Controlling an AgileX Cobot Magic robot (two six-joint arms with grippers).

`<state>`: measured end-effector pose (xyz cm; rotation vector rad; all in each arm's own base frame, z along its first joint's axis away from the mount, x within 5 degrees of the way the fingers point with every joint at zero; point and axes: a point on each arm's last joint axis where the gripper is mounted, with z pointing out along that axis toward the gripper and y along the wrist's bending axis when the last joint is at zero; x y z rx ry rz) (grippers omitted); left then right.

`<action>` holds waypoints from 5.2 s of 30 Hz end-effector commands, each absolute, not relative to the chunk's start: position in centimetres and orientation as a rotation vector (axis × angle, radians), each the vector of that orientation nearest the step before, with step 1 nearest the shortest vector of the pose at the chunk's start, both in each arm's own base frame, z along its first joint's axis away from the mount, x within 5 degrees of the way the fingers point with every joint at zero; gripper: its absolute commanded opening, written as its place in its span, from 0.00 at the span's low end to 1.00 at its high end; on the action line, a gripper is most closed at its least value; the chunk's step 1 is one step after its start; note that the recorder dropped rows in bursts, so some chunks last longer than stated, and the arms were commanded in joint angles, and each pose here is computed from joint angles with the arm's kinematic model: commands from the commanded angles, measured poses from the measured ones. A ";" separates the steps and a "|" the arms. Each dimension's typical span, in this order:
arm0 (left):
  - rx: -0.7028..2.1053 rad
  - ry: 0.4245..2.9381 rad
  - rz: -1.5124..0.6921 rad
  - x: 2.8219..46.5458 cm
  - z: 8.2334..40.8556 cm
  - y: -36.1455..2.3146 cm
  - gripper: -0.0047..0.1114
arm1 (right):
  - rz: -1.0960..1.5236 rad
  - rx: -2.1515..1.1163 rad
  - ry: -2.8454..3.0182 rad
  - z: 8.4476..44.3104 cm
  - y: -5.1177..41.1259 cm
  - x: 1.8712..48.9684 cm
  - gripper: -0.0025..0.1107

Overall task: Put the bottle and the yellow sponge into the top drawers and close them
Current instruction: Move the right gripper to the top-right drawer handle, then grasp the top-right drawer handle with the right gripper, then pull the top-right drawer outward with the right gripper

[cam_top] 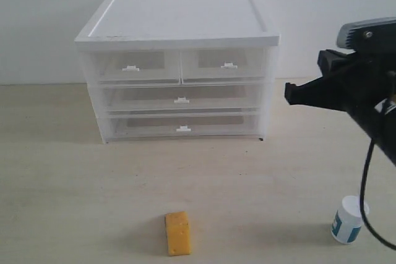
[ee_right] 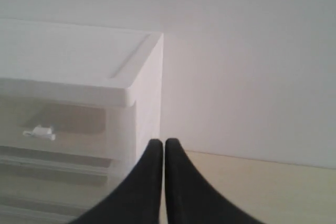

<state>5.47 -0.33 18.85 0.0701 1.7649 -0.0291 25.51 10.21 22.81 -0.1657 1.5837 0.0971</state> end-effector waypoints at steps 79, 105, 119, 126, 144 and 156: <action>0.065 1.762 -0.050 5.5 18.8 -0.4 0.08 | 0.156 -0.033 1.451 15.4 22.1 35.0 0.55; 0.065 1.759 -0.050 5.5 18.8 -0.4 0.08 | 0.169 -0.075 1.427 16.5 20.6 34.6 0.55; 0.065 1.761 -0.050 5.5 18.8 -0.4 0.08 | 0.161 -0.251 1.498 16.4 22.0 35.3 0.50; 0.065 1.760 -0.050 5.5 18.8 -0.4 0.08 | 0.156 -0.210 1.485 16.7 21.9 35.5 0.48; 0.065 1.761 -0.050 5.5 18.8 -0.4 0.08 | 0.146 -0.134 1.519 16.3 21.9 33.6 0.02; 0.065 1.761 -0.050 5.5 18.8 -0.4 0.08 | 0.165 -0.192 1.530 17.0 20.4 27.5 0.02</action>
